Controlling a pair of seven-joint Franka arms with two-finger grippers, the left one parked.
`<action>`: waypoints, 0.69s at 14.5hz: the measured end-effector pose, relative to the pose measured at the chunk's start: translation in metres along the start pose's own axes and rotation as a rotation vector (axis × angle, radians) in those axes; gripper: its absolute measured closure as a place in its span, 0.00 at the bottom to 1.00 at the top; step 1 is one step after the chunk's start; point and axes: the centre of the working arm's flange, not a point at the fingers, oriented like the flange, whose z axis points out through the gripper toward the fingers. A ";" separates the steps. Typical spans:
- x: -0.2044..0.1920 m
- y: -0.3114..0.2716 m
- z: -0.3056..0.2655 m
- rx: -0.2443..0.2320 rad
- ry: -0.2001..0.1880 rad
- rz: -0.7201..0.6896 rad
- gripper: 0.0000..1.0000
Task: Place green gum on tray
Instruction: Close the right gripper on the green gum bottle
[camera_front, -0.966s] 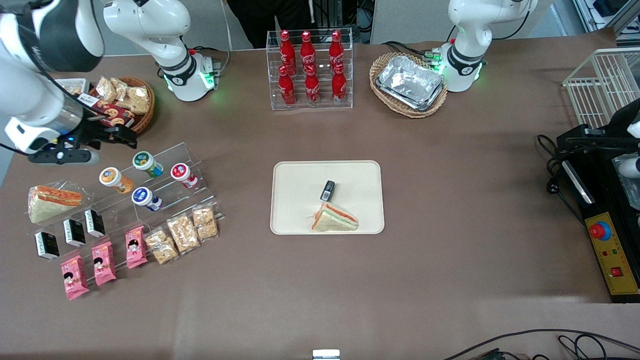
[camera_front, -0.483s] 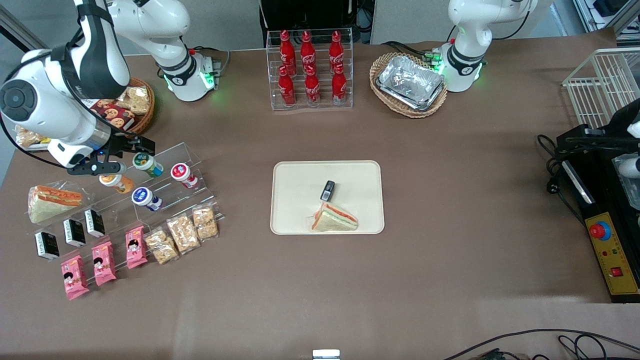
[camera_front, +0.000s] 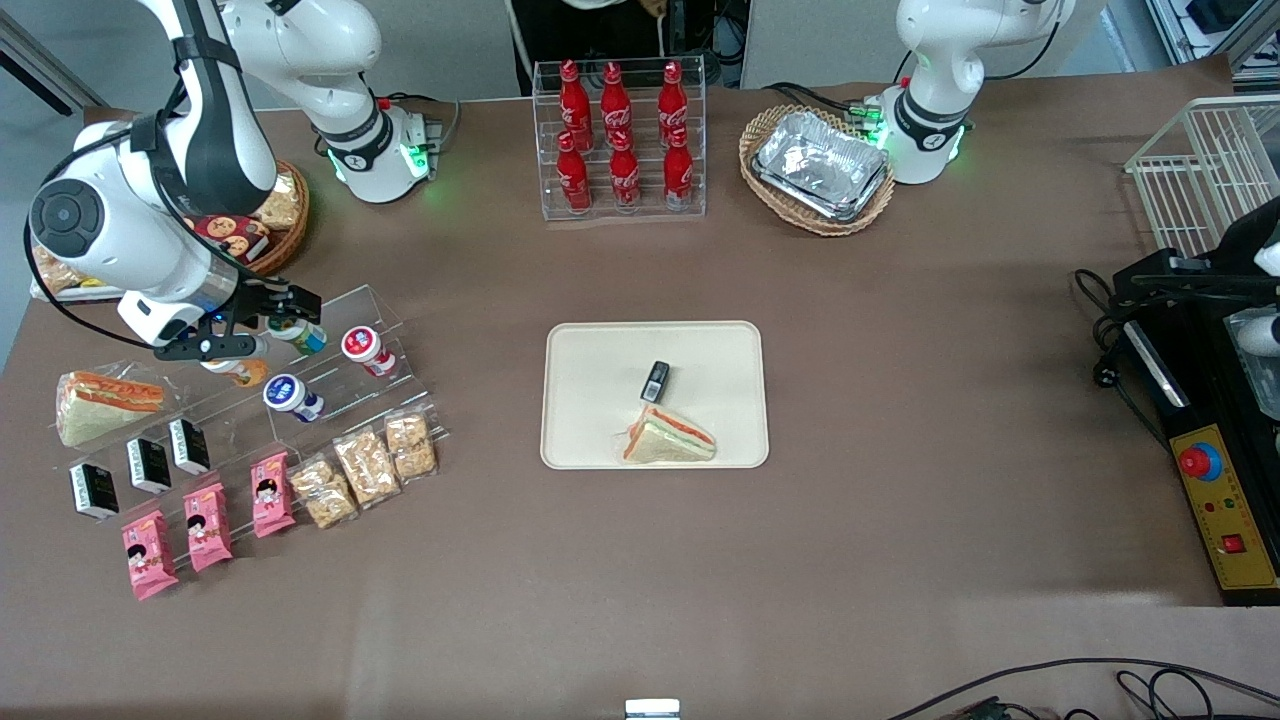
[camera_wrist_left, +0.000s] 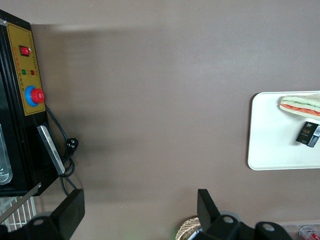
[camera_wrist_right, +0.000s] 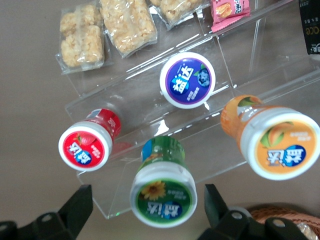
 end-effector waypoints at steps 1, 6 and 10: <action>0.001 0.001 0.004 0.000 0.009 -0.002 0.00; 0.005 0.007 0.017 0.003 0.021 -0.021 0.16; 0.005 0.010 0.017 0.004 0.021 -0.027 0.20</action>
